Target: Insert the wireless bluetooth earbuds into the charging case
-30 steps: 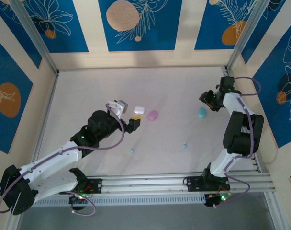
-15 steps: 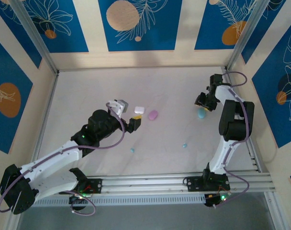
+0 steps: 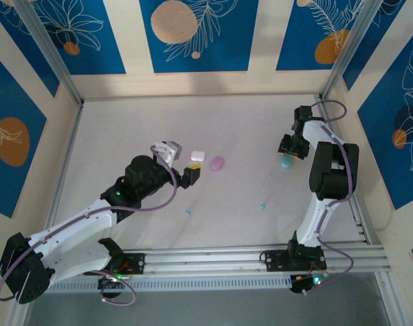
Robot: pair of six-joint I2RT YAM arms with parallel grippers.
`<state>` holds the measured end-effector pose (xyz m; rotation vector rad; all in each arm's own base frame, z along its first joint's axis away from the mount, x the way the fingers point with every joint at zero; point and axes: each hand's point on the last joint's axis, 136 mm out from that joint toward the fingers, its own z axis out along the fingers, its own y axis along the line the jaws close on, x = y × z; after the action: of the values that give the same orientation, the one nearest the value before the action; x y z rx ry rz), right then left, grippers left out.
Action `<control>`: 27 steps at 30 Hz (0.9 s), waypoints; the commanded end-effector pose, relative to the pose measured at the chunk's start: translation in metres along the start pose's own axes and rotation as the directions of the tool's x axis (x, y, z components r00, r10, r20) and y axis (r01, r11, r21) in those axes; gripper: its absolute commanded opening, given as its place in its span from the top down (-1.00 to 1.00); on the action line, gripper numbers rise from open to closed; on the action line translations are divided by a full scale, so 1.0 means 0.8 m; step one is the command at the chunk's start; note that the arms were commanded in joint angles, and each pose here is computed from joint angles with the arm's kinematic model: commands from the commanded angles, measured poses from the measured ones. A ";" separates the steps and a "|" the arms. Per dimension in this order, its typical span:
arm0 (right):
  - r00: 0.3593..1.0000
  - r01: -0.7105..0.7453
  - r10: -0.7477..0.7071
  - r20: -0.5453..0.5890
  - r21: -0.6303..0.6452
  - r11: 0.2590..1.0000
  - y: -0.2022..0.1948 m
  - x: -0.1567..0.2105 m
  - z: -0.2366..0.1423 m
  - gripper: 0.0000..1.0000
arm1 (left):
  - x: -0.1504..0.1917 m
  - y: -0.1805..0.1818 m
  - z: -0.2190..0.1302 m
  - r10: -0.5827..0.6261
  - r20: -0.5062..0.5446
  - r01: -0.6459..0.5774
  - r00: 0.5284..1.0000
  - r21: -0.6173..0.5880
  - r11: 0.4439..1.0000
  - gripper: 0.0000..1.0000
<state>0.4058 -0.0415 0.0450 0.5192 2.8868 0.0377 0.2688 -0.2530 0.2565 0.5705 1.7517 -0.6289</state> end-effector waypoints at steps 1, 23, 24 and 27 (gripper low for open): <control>0.998 -0.001 -0.001 -0.056 -0.028 1.000 0.003 0.018 0.002 -0.07 | -0.029 -0.003 -0.005 -0.003 0.053 0.003 0.999 0.010 1.000 -1.00; 0.975 0.191 -0.197 -0.103 -0.063 0.979 0.048 0.043 0.014 0.29 | -0.027 -0.001 -0.006 -0.005 0.053 0.005 0.999 0.004 1.000 -1.00; 0.969 0.216 -0.224 -0.105 -0.083 0.973 0.060 0.048 0.012 0.30 | -0.027 0.000 -0.007 -0.007 0.057 0.008 0.998 -0.001 1.000 -1.00; 0.935 0.329 -0.345 -0.085 -0.156 0.931 0.109 0.071 0.007 0.30 | -0.026 0.004 -0.007 -0.011 0.061 0.012 0.998 -0.016 1.000 -1.00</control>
<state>0.3918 0.0151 0.0205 0.1976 3.0268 0.0872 0.2686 -0.2527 0.2574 0.5688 1.7494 -0.6292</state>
